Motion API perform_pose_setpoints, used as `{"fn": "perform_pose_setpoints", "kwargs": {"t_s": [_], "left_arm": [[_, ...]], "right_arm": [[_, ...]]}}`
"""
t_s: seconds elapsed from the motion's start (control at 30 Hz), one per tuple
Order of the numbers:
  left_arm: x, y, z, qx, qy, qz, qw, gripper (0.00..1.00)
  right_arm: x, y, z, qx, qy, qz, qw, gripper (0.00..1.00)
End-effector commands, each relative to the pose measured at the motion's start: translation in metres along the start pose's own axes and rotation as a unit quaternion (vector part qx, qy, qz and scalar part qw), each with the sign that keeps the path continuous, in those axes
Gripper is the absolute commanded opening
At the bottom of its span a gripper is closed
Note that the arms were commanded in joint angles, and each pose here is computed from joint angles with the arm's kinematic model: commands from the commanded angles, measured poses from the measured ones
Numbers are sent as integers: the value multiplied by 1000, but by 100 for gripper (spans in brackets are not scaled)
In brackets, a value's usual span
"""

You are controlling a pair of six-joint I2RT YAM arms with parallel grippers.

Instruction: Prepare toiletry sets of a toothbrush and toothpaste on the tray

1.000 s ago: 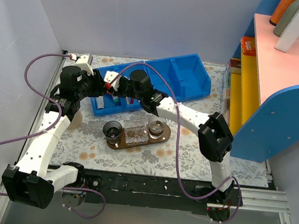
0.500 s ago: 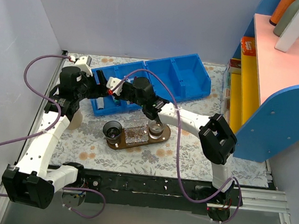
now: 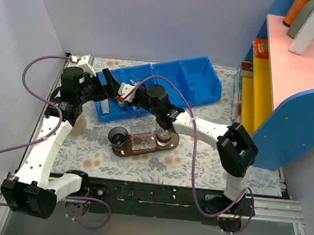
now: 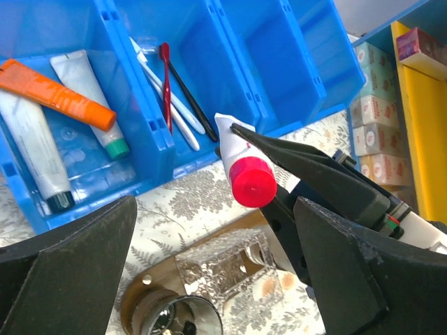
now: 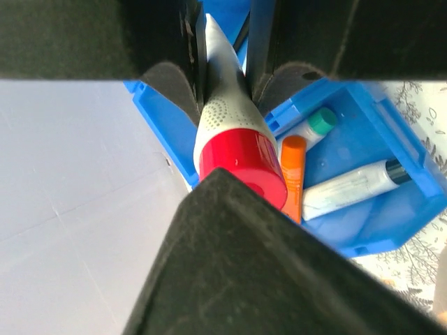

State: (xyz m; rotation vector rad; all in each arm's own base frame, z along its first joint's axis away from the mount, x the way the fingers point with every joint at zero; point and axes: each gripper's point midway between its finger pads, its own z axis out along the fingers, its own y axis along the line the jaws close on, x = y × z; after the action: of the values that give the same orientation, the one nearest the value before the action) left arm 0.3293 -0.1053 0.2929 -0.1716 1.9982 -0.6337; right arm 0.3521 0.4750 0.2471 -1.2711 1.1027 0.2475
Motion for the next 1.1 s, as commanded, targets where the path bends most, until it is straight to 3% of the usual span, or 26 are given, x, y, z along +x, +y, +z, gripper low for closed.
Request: {"fn": "perform_pose_setpoints", "kwargs": {"t_s": [0.0, 0.17, 0.37, 0.53, 0.63, 1.07], "left_arm": [[-14, -26, -12, 36, -11, -26, 999, 98], [-6, -19, -8, 12, 11, -60, 998, 98], [-11, -42, -12, 58, 21, -107, 992, 98], [8, -64, -7, 125, 89, -133, 979, 95], [22, -72, -9, 155, 124, -134, 971, 90], [46, -89, -11, 206, 187, -116, 954, 87]], "right_arm": [[-27, -20, -16, 38, -30, -21, 999, 24], [-35, -30, -32, 53, -40, -31, 997, 24], [-35, -33, -48, 57, -34, -60, 996, 24], [-44, -38, -64, 61, -41, -70, 995, 25], [-49, -42, -70, 64, -44, -72, 994, 25], [-49, -37, -82, 57, -41, -72, 995, 25]]}}
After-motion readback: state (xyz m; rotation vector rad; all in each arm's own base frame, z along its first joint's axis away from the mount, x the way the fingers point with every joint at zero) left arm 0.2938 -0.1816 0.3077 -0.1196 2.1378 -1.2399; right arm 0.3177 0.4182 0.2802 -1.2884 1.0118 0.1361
